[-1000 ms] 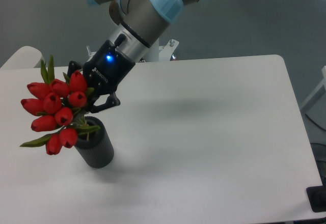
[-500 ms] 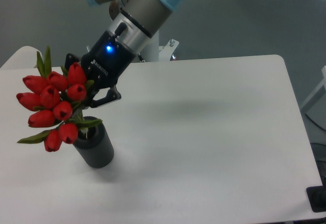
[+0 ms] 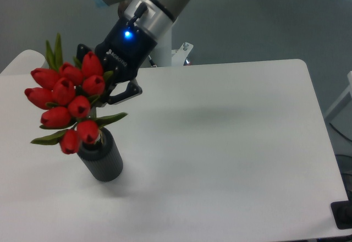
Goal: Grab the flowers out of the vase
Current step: 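Carry the tulip bunch away from the vase across the table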
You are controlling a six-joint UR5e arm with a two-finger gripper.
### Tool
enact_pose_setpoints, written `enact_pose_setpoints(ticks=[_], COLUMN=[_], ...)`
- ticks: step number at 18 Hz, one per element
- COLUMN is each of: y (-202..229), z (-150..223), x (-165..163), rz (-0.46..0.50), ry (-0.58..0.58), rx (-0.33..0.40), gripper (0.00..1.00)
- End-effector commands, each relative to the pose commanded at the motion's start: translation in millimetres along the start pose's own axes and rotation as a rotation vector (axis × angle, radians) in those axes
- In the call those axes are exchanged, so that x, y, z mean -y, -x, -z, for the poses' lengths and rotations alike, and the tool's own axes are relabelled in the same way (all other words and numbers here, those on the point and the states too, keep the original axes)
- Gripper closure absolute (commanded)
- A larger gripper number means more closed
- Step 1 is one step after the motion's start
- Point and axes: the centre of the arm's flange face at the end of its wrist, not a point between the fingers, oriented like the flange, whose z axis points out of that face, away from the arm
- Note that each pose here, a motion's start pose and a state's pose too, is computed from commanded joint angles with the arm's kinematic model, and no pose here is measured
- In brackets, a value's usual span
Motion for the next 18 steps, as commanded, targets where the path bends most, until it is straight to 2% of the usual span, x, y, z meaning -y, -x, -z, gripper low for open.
enact_pose_setpoints(ticks=[8, 11, 15, 18], y=[98, 138, 169, 191], z=[63, 84, 95, 106], x=[-15, -38, -66, -79], rz=[0.012, -0.013, -0.067, -0.062], ry=[-0.034, -0.028, -0.003, 0.003], rx=[0.142, 0.189, 0.217, 0.241], gripper=[0.7, 0.7, 0.7, 0.7])
